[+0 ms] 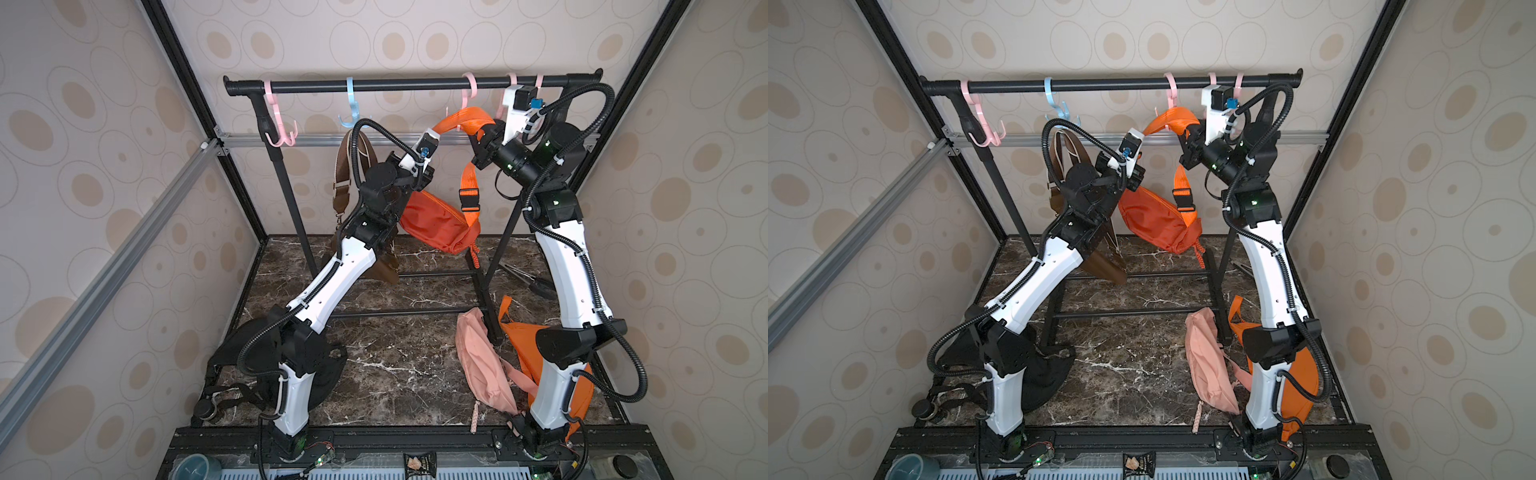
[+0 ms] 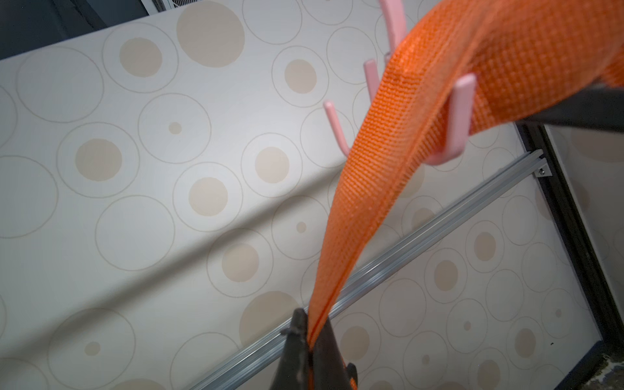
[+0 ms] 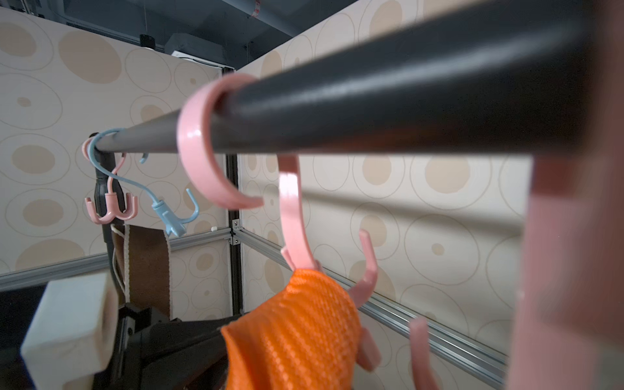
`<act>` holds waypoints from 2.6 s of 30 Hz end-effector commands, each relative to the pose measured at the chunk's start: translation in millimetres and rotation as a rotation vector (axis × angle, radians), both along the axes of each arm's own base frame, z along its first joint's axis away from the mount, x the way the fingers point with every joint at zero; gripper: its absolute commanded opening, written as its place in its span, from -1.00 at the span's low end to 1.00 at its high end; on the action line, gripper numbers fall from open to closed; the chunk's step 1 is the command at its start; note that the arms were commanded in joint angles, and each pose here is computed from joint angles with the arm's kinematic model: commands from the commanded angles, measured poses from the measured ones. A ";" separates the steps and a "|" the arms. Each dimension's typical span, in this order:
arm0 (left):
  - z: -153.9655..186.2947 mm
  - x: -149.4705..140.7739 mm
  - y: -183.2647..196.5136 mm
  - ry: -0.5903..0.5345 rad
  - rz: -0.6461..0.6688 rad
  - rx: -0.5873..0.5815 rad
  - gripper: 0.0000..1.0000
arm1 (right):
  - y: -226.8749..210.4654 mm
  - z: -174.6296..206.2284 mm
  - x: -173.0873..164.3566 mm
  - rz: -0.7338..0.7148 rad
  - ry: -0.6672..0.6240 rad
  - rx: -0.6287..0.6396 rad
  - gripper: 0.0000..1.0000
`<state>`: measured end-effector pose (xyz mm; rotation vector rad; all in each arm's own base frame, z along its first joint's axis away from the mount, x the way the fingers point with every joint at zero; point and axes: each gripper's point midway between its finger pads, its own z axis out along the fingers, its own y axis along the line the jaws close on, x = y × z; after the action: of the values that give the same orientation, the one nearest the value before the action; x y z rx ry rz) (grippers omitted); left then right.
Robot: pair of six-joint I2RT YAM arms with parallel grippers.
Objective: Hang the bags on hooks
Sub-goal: Hang the bag on the hook, then adjust the hook on the clothesline.
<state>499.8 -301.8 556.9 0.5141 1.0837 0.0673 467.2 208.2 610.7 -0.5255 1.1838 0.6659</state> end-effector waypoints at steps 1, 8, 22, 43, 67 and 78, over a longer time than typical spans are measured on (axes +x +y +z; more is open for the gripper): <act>-24.0 17.6 5.9 0.100 0.027 0.011 -1.00 | -14.4 35.7 -36.2 0.000 -0.103 0.056 -1.00; -60.1 16.0 -24.4 0.187 -0.007 0.072 -1.00 | -16.4 4.5 -41.3 0.013 -0.041 0.085 -1.00; -28.7 -21.3 -35.5 0.200 -0.139 -0.013 0.23 | -8.0 -1.9 -36.3 0.056 0.026 0.072 -0.17; -17.5 -112.3 -16.8 0.233 -0.266 -0.095 1.00 | -23.7 -6.3 -70.9 -0.052 0.070 0.077 0.63; 127.5 -98.5 149.8 -0.044 0.263 -0.266 0.30 | 7.6 -3.4 -145.1 0.011 0.064 -0.036 0.67; 109.3 -40.6 163.8 -0.051 0.262 -0.300 0.31 | 23.3 -28.4 -178.1 0.116 0.048 -0.059 0.73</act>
<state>479.6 -148.5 632.1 0.1302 1.1787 0.2016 304.0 230.2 574.6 -0.5995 1.2904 0.7410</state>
